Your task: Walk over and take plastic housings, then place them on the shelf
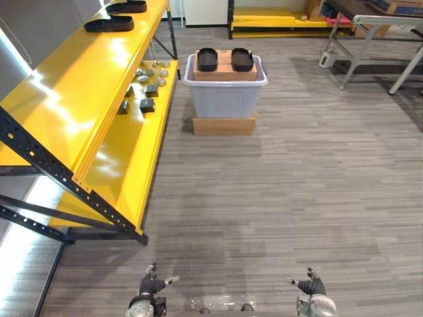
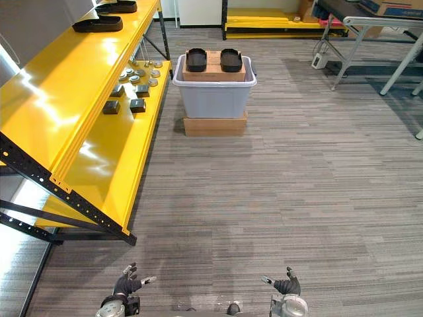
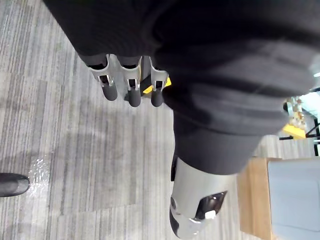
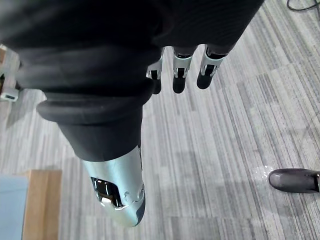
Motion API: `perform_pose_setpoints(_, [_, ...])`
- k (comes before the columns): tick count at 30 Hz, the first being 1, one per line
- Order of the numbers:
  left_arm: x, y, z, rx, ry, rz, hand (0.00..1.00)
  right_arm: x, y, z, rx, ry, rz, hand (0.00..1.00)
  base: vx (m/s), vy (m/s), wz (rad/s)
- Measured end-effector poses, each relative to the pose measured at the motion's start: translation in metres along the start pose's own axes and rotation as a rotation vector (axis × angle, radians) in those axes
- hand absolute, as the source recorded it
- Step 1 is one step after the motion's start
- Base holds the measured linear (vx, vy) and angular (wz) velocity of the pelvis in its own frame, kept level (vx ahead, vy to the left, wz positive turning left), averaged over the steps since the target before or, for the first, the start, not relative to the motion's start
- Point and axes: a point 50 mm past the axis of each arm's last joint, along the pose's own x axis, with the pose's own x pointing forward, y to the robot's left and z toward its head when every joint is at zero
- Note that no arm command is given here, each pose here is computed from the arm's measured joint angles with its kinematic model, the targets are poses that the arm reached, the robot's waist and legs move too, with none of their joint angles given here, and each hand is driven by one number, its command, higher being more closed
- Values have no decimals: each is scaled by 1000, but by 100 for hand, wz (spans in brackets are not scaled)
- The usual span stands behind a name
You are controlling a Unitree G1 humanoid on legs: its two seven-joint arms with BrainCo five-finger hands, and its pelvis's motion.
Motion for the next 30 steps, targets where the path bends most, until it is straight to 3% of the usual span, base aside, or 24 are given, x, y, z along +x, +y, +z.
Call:
perform_pose_setpoints(18, [-1, 7, 8, -49, -42, 35, 0, 6, -15, 13, 79, -28, -54, 0, -1, 2, -1])
perform_pose_setpoints(30, [0, 8, 40, -107, -174, 64, 0, 13, -10, 51, 151, -140, -47, 0, 38, 34, -12])
